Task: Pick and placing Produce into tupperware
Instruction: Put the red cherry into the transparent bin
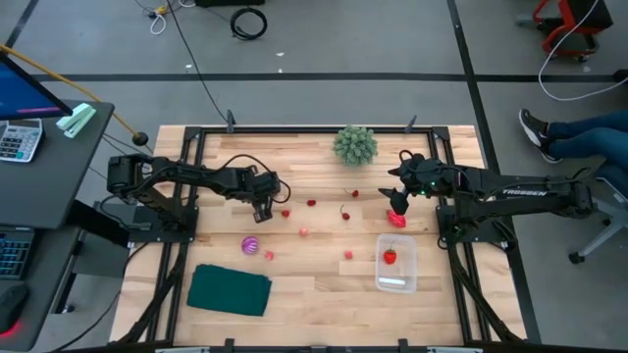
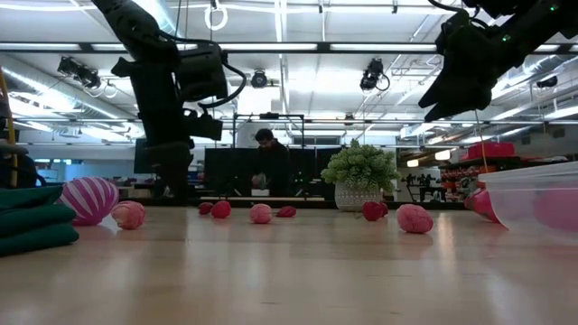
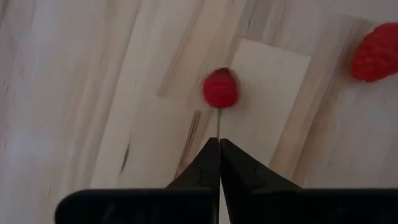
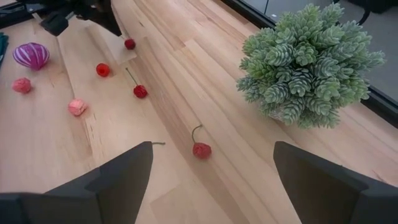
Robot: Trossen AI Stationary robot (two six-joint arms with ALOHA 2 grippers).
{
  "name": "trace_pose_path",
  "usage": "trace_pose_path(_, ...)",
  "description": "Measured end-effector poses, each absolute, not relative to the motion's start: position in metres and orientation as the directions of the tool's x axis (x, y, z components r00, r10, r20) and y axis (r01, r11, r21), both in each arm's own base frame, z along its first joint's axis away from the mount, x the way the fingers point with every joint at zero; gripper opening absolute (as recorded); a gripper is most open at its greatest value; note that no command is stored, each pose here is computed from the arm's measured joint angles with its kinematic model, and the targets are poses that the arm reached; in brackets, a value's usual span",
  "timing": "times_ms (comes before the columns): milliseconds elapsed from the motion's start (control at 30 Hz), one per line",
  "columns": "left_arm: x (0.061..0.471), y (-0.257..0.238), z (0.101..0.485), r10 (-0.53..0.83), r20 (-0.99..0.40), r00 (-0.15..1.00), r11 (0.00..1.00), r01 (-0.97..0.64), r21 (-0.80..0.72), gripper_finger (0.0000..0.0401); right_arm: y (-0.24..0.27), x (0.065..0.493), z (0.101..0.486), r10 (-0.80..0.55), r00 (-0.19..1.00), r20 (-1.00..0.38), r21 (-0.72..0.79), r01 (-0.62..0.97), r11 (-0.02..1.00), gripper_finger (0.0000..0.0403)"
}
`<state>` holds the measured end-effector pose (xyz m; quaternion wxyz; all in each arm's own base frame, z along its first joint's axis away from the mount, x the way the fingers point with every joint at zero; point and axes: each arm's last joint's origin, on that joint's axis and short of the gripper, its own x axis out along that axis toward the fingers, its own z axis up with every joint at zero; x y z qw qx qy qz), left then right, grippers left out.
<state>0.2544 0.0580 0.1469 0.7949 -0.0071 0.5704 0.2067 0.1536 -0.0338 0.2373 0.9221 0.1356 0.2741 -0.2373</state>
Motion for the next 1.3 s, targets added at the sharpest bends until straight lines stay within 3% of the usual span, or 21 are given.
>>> trace_pose_path(133, 0.261, 0.059, 0.15, 0.336, -0.881, 0.334, 0.912, -0.351, 0.215, 0.0005, -0.034, 0.154, 0.237, -0.363, 0.737, -0.57, 0.12, 0.512, 0.851, 0.0344)
trace_pose_path(367, 0.293, 0.047, 0.177, 0.343, -0.76, 0.553, 0.925, -0.341, 0.169, 0.0003, -0.034, 0.154, 0.237, -0.363, 0.737, -0.57, 0.12, 0.512, 0.851, 0.0344)
trace_pose_path(533, 0.326, 0.018, 0.221, 0.287, -0.531, 0.797, 0.958, -0.234, 0.165, 0.0002, -0.034, 0.154, 0.237, -0.368, 0.736, -0.569, 0.118, 0.515, 0.849, 0.0344)
trace_pose_path(700, 0.345, -0.012, 0.255, 0.097, -0.299, 0.949, 0.987, -0.052, 0.155, 0.0002, -0.034, 0.154, 0.237, -0.369, 0.735, -0.569, 0.117, 0.516, 0.848, 0.0344)
trace_pose_path(933, 0.392, -0.041, 0.261, 0.009, -0.232, 0.973, 0.975, 0.043, 0.217, 0.0001, -0.034, 0.154, 0.238, -0.371, 0.736, -0.566, 0.124, 0.521, 0.844, 0.0344)
trace_pose_path(1300, 0.494, -0.061, 0.197, -0.05, -0.34, 0.939, 0.979, 0.114, 0.169, 0.0002, -0.034, 0.154, 0.238, -0.37, 0.738, -0.565, 0.12, 0.517, 0.847, 0.0344)
